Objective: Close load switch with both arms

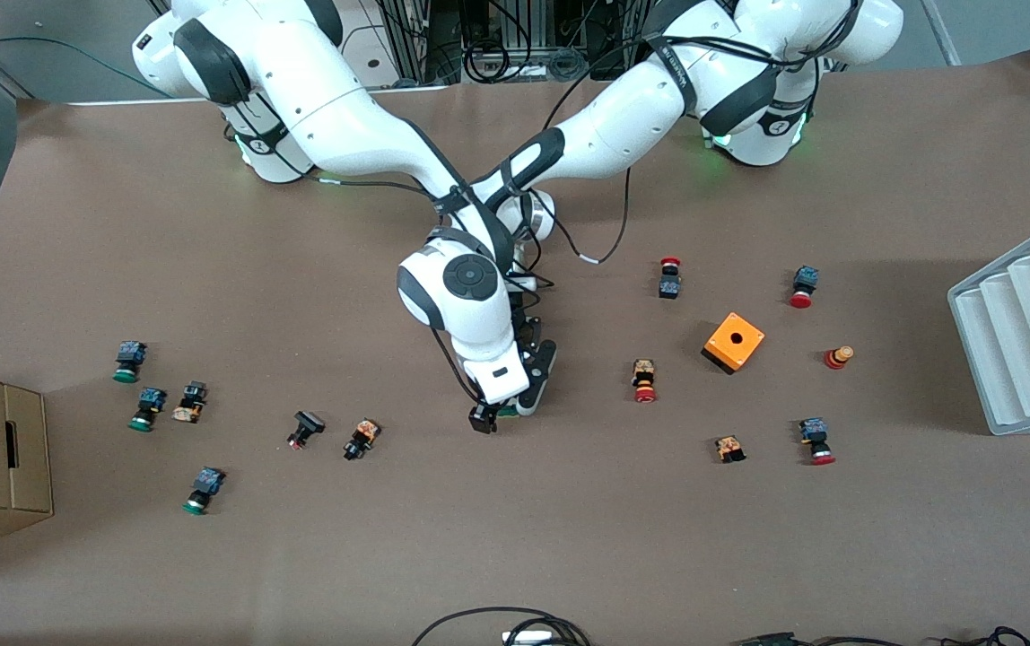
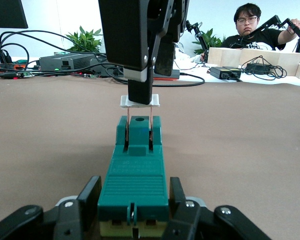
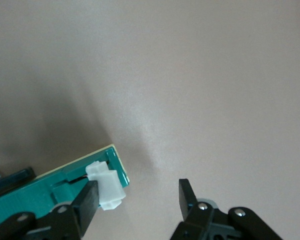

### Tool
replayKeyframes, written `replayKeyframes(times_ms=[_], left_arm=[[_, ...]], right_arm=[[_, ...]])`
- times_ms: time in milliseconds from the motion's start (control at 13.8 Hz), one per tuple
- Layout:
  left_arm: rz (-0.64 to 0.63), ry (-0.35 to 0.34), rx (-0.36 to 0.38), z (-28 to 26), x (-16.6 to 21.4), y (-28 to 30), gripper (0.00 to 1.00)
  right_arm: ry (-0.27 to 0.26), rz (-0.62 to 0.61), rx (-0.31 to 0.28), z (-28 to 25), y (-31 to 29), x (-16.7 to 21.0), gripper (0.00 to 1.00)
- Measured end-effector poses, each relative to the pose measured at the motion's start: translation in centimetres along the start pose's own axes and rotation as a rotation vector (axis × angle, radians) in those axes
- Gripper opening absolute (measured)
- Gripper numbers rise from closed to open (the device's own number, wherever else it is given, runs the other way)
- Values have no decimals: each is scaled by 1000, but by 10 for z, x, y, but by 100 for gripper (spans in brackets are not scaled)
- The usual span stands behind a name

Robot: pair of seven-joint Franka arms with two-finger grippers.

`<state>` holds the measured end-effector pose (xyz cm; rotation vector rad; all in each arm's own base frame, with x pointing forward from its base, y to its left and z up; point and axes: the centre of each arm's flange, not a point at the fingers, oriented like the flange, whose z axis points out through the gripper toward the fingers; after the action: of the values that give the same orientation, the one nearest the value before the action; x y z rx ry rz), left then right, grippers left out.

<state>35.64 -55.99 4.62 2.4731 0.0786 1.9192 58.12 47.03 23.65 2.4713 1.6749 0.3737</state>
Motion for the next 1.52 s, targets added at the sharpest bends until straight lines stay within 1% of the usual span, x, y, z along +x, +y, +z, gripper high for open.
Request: replayKeyframes(times_ms=[868,1519], left_arm=[[2,2,-2,0,0,0,62],[2,2,-2,0,0,0,62]], right_arm=[[0,0,-17,12,5,4,73],[-2,-1,-17,16,5,5,73]])
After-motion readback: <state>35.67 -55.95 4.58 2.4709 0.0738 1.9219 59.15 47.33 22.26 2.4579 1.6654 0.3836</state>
